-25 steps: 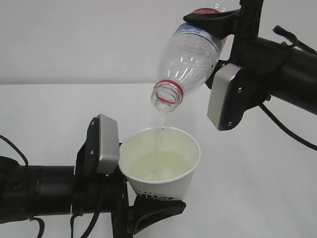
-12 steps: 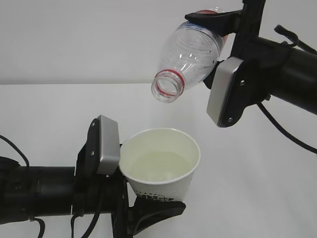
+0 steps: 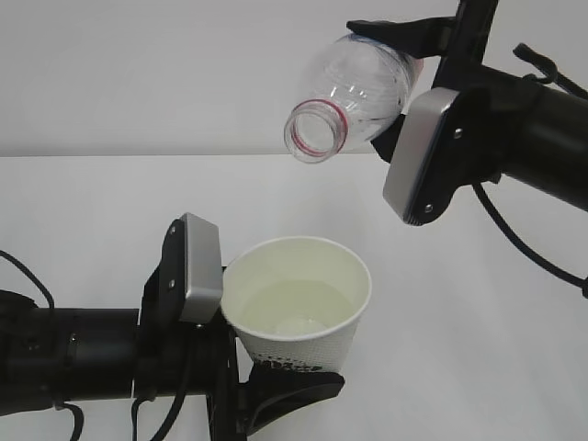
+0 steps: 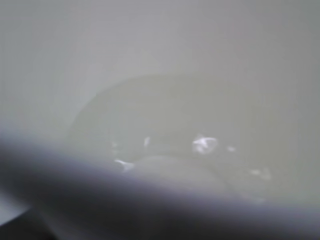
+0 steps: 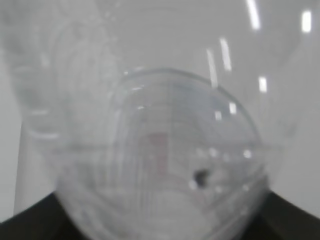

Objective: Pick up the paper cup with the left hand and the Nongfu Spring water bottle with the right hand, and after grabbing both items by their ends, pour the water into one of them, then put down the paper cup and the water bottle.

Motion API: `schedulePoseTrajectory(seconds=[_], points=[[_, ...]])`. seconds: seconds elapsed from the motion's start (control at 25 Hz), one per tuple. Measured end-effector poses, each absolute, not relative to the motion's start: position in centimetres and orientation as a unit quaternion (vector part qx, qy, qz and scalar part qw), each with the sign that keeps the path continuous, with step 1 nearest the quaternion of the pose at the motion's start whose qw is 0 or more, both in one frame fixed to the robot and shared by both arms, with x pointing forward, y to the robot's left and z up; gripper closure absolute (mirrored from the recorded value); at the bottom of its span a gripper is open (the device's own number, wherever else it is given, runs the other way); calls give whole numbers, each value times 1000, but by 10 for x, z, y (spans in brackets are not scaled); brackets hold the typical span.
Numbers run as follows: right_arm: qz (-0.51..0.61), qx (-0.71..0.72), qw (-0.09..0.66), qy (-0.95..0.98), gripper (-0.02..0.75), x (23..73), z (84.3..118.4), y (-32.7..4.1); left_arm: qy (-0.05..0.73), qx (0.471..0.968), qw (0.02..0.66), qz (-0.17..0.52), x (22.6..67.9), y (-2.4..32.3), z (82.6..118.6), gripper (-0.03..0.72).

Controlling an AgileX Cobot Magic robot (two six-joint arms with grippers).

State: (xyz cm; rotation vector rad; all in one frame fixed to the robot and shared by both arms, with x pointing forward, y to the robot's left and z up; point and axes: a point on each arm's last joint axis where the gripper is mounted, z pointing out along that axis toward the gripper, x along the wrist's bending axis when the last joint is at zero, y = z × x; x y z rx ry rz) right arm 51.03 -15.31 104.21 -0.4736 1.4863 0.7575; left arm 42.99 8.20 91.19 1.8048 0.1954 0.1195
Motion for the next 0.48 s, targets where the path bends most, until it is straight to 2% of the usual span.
schedulePoseTrajectory(seconds=[0.48], points=[[392, -123, 621, 668, 262, 513, 1044, -156, 86, 783, 614, 52, 430, 82, 912, 187]])
